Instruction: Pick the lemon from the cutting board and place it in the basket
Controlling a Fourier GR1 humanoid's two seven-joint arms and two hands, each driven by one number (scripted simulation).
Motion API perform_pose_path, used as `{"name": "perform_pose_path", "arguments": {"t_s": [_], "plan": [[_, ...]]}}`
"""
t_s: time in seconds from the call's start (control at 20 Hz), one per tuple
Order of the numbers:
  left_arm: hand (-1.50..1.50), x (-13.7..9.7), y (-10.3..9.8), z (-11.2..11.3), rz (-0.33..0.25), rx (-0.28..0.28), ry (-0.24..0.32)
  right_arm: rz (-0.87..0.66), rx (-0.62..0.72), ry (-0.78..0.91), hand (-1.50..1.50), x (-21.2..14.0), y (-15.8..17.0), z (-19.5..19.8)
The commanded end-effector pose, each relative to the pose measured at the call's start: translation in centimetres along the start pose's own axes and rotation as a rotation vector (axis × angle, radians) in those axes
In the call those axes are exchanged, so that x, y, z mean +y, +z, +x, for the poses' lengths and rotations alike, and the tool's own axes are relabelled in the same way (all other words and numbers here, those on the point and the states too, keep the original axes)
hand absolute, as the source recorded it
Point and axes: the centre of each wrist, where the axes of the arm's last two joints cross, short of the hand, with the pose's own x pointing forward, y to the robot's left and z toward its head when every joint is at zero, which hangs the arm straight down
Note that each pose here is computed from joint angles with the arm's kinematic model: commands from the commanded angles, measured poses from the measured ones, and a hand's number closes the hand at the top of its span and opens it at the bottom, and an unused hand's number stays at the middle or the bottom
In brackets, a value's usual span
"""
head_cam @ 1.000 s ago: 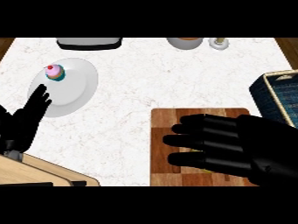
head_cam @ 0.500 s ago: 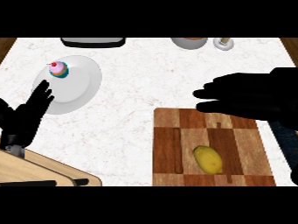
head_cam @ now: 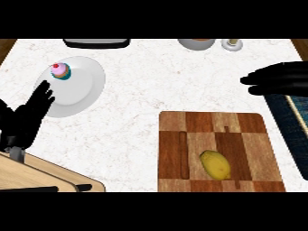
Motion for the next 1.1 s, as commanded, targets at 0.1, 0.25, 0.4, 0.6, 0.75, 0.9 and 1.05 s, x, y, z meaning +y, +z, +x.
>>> {"name": "perform_pose_path", "arguments": {"t_s": [0.1,0.25,0.4,0.6,0.75,0.9,1.05], "plan": [[0.00,0.5,-0.7,1.4,-0.002,-0.019,-0.038,-0.036,-0.100,-0.108,-1.50,2.0,1.8,-3.0],[0.00,-0.1,-0.2,0.9,-0.015,-0.050,-0.035,-0.032,-0.086,-0.109,-1.50,5.3,0.8,-4.0],[0.00,-1.9,0.0,0.9,-0.013,-0.030,-0.016,-0.048,-0.097,-0.122,-1.50,8.8,-1.4,-4.4],[0.00,-0.9,-0.7,0.4,-0.021,-0.035,-0.033,-0.079,-0.108,-0.125,-1.50,10.1,-2.1,-6.6],[0.00,-0.7,-0.6,1.0,-0.015,-0.051,-0.040,-0.091,-0.142,-0.136,-1.50,14.0,-5.2,-6.3],[0.00,-1.5,-0.1,1.8,-0.028,-0.052,-0.039,-0.126,-0.145,-0.205,-1.50,15.8,-6.2,-8.1],[0.00,-2.0,-0.9,1.8,-0.024,-0.050,-0.037,-0.118,-0.160,-0.227,-1.50,17.6,-8.8,-8.5]]}}
